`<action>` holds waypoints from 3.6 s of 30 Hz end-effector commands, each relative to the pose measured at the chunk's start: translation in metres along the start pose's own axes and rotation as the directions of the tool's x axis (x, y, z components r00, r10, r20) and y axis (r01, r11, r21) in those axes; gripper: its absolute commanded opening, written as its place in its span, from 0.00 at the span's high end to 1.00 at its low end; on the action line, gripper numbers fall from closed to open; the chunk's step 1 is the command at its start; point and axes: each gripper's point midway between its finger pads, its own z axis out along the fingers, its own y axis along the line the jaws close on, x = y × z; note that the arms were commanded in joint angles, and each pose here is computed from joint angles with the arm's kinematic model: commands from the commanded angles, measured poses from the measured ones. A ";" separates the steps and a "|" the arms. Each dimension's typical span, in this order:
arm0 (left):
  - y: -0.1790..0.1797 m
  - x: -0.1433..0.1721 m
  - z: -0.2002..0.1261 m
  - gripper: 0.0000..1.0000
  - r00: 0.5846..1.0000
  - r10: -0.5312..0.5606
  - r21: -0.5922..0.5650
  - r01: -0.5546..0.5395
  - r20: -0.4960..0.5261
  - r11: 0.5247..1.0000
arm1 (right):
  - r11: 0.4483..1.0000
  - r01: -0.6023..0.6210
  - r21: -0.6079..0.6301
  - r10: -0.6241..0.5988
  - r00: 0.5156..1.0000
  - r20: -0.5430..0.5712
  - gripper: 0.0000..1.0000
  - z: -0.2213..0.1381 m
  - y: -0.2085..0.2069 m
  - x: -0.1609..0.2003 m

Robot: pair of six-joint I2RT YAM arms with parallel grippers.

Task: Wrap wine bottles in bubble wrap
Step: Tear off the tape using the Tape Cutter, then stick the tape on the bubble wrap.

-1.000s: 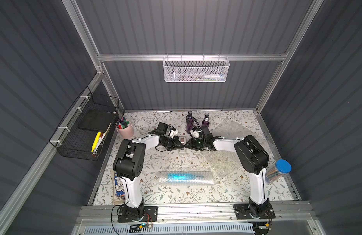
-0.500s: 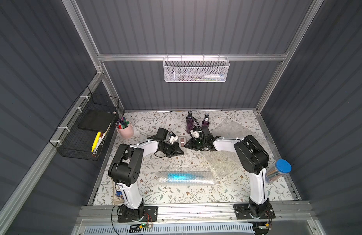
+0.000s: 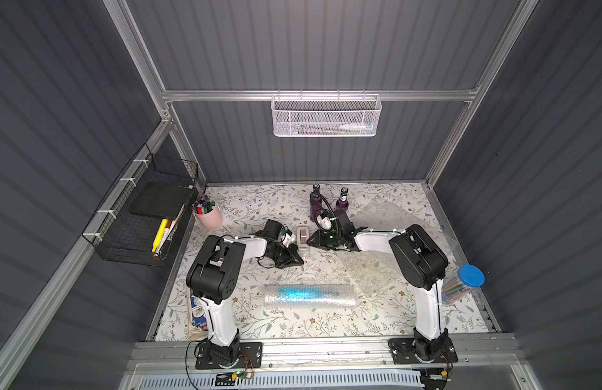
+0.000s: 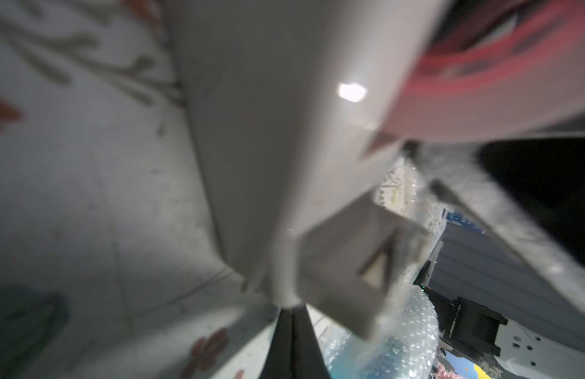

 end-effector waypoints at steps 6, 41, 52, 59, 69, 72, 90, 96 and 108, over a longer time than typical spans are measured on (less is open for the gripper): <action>0.043 0.020 0.008 1.00 0.998 -0.043 -0.175 0.033 -0.053 0.984 | 0.992 -0.049 0.119 0.051 0.999 -0.017 0.71 0.000 -0.030 0.012; -0.059 0.019 -0.148 1.00 0.993 0.083 -0.123 -0.071 0.090 0.990 | 0.818 0.404 -0.409 -0.563 0.704 -0.433 0.01 -0.078 0.056 0.150; -0.055 0.022 -0.144 1.00 0.994 0.079 -0.114 -0.070 0.079 0.991 | 0.809 0.360 -0.465 -0.581 0.617 -0.531 0.01 -0.058 0.047 0.179; -0.051 0.022 -0.139 1.00 0.995 0.077 -0.112 -0.070 0.062 0.991 | 0.770 0.372 -0.518 -0.627 0.591 -0.508 0.01 -0.069 0.053 0.196; -0.045 0.022 -0.135 1.00 0.996 0.075 -0.121 -0.069 0.052 0.990 | 0.684 0.474 -0.555 -0.718 0.572 -0.396 0.01 -0.078 0.071 0.191; -0.044 0.022 -0.133 1.00 0.996 0.073 -0.122 -0.066 0.048 0.990 | 0.670 0.485 -0.562 -0.730 0.569 -0.379 0.01 -0.079 0.075 0.191; -0.034 0.025 -0.136 1.00 0.997 0.059 -0.154 -0.052 0.041 0.987 | 0.667 0.634 -0.392 -0.745 0.581 -0.328 0.01 -0.056 0.057 0.149; -0.032 0.027 -0.135 1.00 0.998 0.056 -0.153 -0.049 0.040 0.987 | 0.711 0.545 -0.445 -0.703 0.569 -0.427 0.01 -0.049 0.044 0.163; -0.032 0.029 -0.136 1.00 0.998 0.056 -0.149 -0.049 0.041 0.988 | 0.775 0.333 -0.537 -0.615 0.590 -0.523 0.01 -0.052 0.045 0.186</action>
